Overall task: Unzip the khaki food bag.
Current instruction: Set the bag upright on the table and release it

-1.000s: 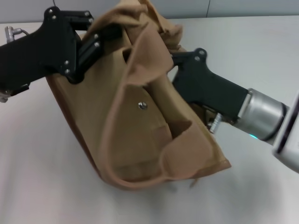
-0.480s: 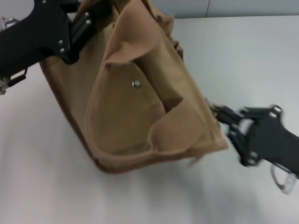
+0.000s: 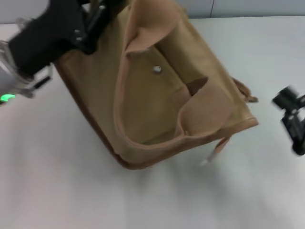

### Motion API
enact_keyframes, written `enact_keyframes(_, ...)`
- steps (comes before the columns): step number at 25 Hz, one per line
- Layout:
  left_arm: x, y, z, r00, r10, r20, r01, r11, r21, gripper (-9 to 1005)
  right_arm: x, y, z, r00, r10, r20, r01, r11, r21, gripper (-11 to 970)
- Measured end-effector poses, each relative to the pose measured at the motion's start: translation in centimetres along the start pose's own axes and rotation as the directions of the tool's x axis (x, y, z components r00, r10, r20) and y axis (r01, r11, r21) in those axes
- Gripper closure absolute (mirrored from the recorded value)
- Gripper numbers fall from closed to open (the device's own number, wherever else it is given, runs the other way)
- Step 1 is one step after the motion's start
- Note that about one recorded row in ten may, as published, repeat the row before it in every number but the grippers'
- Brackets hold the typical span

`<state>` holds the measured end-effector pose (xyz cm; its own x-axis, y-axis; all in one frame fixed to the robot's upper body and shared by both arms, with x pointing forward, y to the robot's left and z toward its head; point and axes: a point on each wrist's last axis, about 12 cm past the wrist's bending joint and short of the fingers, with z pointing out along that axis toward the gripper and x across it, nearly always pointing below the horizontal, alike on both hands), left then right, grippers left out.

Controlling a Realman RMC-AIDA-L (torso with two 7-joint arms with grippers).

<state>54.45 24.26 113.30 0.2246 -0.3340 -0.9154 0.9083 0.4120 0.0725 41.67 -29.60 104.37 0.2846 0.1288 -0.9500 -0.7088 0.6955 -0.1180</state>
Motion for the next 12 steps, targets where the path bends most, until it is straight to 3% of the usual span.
enact_keyframes(1, 1.1, -0.6, 0.7, 1.0, 0.003, 0.026, -0.003, 1.0, -0.019, 896, -0.2, -0.3, -0.2, 1.0, -0.007, 0.022, 0.006, 0.998, 0.058, 942)
enact_keyframes(9, 2.9, -1.5, 3.8, 0.996, -0.049, 0.074, 0.053, 0.998, -0.041, 894, -0.7, -1.0, -0.9, 0.998, -0.035, 0.05, 0.028, 0.99, 0.139, 668)
enact_keyframes(12, 3.7, -2.3, 4.5, 0.996, -0.02, 0.084, 0.026, 0.996, -0.081, 893, -0.8, -1.3, -0.8, 0.997, -0.038, 0.067, 0.028, 0.987, 0.156, 570)
